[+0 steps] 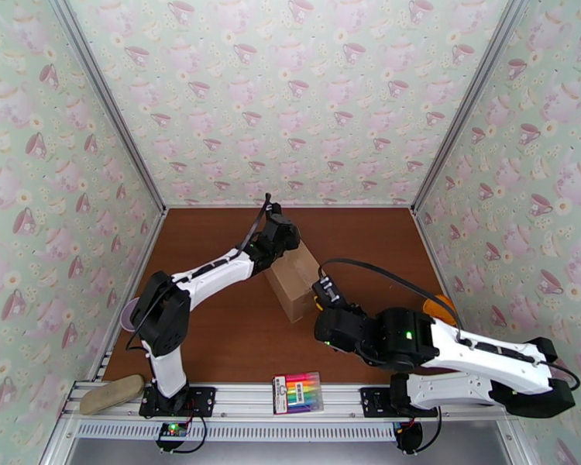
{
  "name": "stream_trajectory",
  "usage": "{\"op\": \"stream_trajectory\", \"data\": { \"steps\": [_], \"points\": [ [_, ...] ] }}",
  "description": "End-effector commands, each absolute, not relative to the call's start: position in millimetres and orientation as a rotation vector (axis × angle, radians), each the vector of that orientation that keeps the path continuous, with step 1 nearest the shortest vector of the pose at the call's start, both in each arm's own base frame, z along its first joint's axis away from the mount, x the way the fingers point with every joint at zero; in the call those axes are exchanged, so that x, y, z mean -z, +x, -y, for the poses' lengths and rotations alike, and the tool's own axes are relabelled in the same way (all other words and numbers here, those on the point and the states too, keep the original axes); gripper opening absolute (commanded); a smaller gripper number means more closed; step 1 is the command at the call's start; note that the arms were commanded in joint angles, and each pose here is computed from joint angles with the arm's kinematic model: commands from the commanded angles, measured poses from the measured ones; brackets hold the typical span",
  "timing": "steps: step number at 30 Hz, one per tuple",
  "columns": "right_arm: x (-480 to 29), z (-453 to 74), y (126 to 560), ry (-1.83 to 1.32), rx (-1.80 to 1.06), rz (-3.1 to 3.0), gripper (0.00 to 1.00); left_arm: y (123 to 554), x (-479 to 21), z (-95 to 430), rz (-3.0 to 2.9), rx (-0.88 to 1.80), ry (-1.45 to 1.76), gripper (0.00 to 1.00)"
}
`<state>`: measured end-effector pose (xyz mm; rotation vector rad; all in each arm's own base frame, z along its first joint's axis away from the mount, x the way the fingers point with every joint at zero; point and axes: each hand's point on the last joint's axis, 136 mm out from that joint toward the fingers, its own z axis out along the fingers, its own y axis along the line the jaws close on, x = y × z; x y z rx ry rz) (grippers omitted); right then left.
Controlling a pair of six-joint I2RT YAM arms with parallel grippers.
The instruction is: Unpack the express box
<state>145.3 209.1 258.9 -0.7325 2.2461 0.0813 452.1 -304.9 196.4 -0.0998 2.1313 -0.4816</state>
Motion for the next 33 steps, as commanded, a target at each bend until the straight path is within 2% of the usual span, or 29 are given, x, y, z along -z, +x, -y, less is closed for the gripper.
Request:
{"op": "stream_trajectory", "data": {
  "steps": [1, 5, 12, 17, 24, 33],
  "points": [
    [-289, -215, 161, -0.681, -0.112, -2.152, 0.0, 439, -198, 308, -2.154, 0.511, -0.039, 0.47],
    [-296, -203, 176, -0.641, -0.078, -2.141, 0.0, 437, -224, 314, -2.115, 0.579, -0.018, 0.47],
    [-302, -160, 206, -0.501, 0.175, -2.158, 0.0, 428, -262, 319, -2.063, 0.721, -0.027, 0.48],
    [-296, -150, 225, -0.402, 0.205, -2.188, 0.0, 420, -279, 312, -2.042, 0.749, -0.035, 0.48],
    [-294, -149, 237, -0.38, 0.201, -2.196, 0.0, 411, -281, 297, -2.072, 0.755, -0.038, 0.49],
    [-279, -141, 249, -0.347, 0.222, -2.241, 0.0, 390, -258, 287, -2.146, 0.794, -0.082, 0.49]
  ]
}}
